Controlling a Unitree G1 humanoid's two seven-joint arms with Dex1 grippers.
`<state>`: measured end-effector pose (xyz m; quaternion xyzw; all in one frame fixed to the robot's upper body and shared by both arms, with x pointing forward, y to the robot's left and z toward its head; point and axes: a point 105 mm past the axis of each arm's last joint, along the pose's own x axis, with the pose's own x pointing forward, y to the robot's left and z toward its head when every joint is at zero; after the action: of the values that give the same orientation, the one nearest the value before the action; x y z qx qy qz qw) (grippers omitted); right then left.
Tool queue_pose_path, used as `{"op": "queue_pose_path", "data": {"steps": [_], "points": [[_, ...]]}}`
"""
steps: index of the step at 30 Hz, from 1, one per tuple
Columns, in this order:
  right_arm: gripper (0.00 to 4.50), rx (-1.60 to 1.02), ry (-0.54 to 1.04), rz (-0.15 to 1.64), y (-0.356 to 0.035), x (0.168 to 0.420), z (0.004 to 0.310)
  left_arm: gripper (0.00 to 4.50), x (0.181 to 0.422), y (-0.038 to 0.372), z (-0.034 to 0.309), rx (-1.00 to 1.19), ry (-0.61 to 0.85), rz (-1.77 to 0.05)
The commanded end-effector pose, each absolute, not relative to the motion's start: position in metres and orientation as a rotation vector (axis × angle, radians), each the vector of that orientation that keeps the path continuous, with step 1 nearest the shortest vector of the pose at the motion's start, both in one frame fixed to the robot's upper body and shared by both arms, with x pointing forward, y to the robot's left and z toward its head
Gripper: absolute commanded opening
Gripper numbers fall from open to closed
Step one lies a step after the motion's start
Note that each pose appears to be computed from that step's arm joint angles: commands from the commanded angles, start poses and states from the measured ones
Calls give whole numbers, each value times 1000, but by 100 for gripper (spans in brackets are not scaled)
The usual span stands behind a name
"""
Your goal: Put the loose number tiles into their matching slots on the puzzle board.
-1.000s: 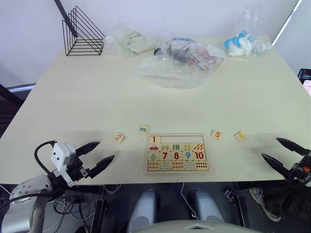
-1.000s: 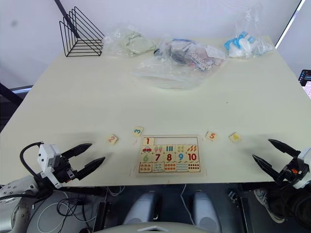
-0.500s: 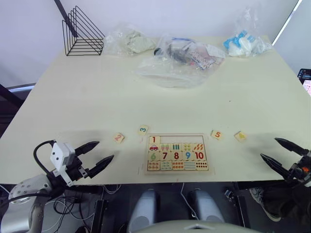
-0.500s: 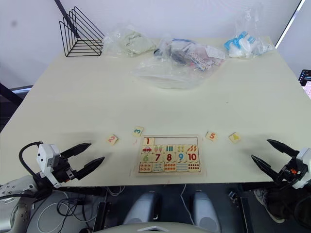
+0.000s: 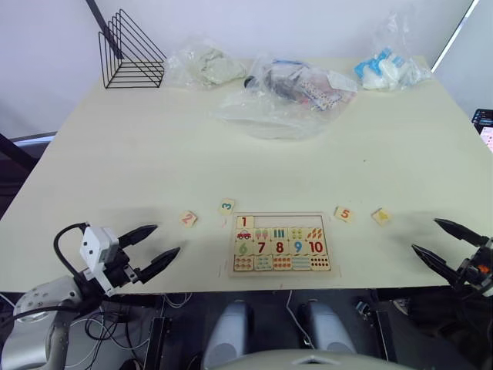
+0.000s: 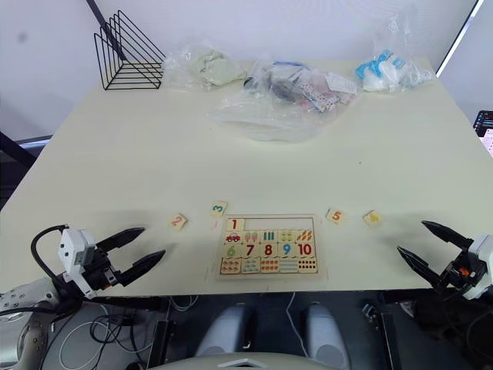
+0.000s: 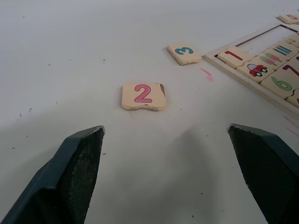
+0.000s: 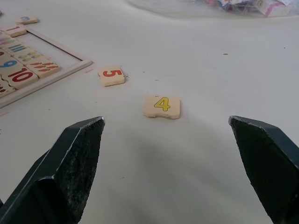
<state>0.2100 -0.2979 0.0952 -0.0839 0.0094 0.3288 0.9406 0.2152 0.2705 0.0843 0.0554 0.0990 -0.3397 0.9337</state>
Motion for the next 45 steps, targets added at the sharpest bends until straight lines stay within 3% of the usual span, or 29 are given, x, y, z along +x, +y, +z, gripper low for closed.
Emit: {"op": "queue_pose_path", "data": {"steps": [1,8,20,45], "points": [[450,-198,-4,670,-300,209,103,447,217,272,91,148,187,-708],[450,-195,-7,720,-293,207,104,447,222,276,96,187,196,-785],[450,-167,-27,999,-270,189,115,447,250,287,111,337,256,-1074],[450,-198,-79,1095,-266,192,116,447,308,272,112,671,387,-1314]]}}
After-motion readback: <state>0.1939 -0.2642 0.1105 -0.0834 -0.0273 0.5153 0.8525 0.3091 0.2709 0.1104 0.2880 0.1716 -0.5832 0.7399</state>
